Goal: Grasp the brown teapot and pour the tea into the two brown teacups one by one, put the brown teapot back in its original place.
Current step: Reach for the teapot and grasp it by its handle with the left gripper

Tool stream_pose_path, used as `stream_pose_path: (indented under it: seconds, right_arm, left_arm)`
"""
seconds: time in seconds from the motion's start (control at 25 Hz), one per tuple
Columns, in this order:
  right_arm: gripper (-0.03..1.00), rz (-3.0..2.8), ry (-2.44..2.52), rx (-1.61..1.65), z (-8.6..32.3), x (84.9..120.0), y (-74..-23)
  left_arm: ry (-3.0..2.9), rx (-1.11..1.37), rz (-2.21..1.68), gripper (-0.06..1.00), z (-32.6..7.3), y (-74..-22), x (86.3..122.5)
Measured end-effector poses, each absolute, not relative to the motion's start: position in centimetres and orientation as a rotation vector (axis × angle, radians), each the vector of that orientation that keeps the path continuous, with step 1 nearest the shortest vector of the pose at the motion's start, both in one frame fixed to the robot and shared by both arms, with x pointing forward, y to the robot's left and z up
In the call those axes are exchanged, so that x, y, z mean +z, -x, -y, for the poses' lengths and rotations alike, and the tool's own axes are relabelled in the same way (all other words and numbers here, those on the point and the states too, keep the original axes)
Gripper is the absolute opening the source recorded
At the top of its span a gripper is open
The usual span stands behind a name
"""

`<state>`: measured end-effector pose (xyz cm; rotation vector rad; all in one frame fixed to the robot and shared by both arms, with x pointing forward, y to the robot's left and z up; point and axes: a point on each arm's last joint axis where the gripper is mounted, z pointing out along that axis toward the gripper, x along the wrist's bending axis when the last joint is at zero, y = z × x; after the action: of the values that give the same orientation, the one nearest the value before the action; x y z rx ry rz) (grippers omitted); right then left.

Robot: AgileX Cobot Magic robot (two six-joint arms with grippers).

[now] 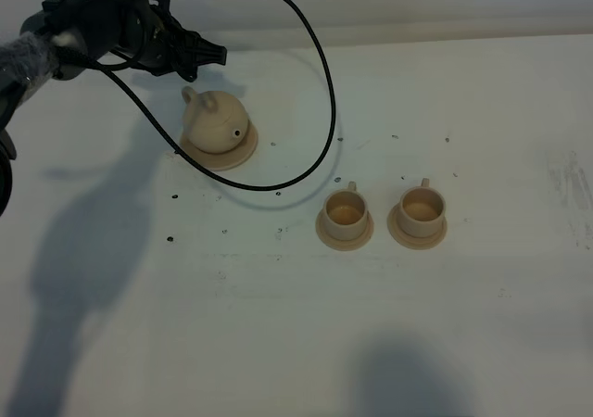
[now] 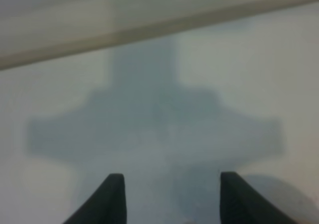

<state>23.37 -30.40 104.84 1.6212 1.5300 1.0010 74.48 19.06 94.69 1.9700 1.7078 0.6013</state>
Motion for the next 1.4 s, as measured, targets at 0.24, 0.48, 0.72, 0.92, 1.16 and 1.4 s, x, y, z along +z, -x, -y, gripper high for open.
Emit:
stream_pose_path:
  seconds: [0.24, 0.48, 0.72, 0.92, 1.16, 1.4]
  right_arm:
    - [0.22, -1.529, -1.622, 1.002, 30.4, 104.8, -23.4]
    - [0.22, -1.529, -1.622, 1.002, 30.4, 104.8, -23.4]
    - [0.22, -1.53, -1.621, 1.001, 30.4, 104.8, -23.4]
    - [0.22, -1.53, -1.621, 1.001, 30.4, 104.8, -23.4]
    - [0.22, -1.53, -1.621, 1.001, 30.4, 104.8, -23.4]
    - [0.22, -1.53, -1.621, 1.001, 30.4, 104.8, -23.4]
  left_arm:
    - [-1.979, 0.593, -1.717, 0.04, -19.1, -74.5, 94.2]
    - [-2.0, 0.58, -1.733, 0.04, -19.1, -74.4, 93.5]
    - [-2.026, 0.575, -1.752, 0.04, -19.3, -74.3, 93.4]
    - [-2.04, 0.569, -1.763, 0.04, -19.3, -74.2, 93.4]
    - [-2.07, 0.568, -1.778, 0.04, -19.5, -74.0, 93.3]
    - [-2.085, 0.562, -1.791, 0.04, -19.6, -73.9, 93.2]
